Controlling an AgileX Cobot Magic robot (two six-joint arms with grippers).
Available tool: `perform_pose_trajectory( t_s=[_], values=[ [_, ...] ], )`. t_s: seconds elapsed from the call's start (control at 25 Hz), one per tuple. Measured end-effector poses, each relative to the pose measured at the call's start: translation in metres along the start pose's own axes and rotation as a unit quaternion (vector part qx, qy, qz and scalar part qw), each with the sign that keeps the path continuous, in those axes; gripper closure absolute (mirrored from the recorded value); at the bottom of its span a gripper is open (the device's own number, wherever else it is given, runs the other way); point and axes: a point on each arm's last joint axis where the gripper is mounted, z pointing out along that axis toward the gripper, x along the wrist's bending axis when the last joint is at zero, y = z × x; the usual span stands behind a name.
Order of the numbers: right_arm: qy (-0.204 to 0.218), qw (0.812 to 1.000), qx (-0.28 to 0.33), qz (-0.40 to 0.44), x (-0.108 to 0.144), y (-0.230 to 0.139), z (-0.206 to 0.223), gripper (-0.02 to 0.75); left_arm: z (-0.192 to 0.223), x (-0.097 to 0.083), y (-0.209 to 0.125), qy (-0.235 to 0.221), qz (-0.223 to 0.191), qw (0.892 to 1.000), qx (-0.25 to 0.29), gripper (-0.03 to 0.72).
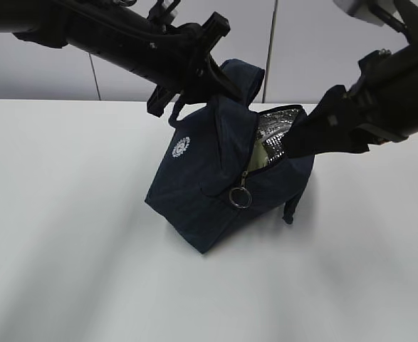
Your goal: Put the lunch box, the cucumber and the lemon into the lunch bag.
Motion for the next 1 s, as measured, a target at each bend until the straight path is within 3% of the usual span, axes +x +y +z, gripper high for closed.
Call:
perform_pose_trajectory(
  t_s=[0.28, 0.48, 0.8, 1.0],
  values=[
    [0.002, 1.0, 0.012, 0.009, -0.005, -0.001, 0.008, 0.475, -0.007, 0.007, 0.008, 0.006, -0.004, 1.0, -0.009, 0.701],
    [-0.022, 0.999, 0.0, 0.033, -0.017, 0.002, 0.02, 0.472, -0.017, 0.016, 0.018, 0.01, -0.013, 1.0, -0.016, 0.701],
    [-0.054, 0.99, 0.022, 0.131, -0.061, -0.006, 0.062, 0.345, -0.029, 0.027, 0.025, 0.019, -0.018, 1.0, -0.012, 0.701],
    [-0.038, 0.976, -0.042, 0.211, -0.087, -0.001, 0.058, 0.335, -0.035, 0.033, 0.03, 0.024, -0.018, 0.999, -0.014, 0.701]
  ],
)
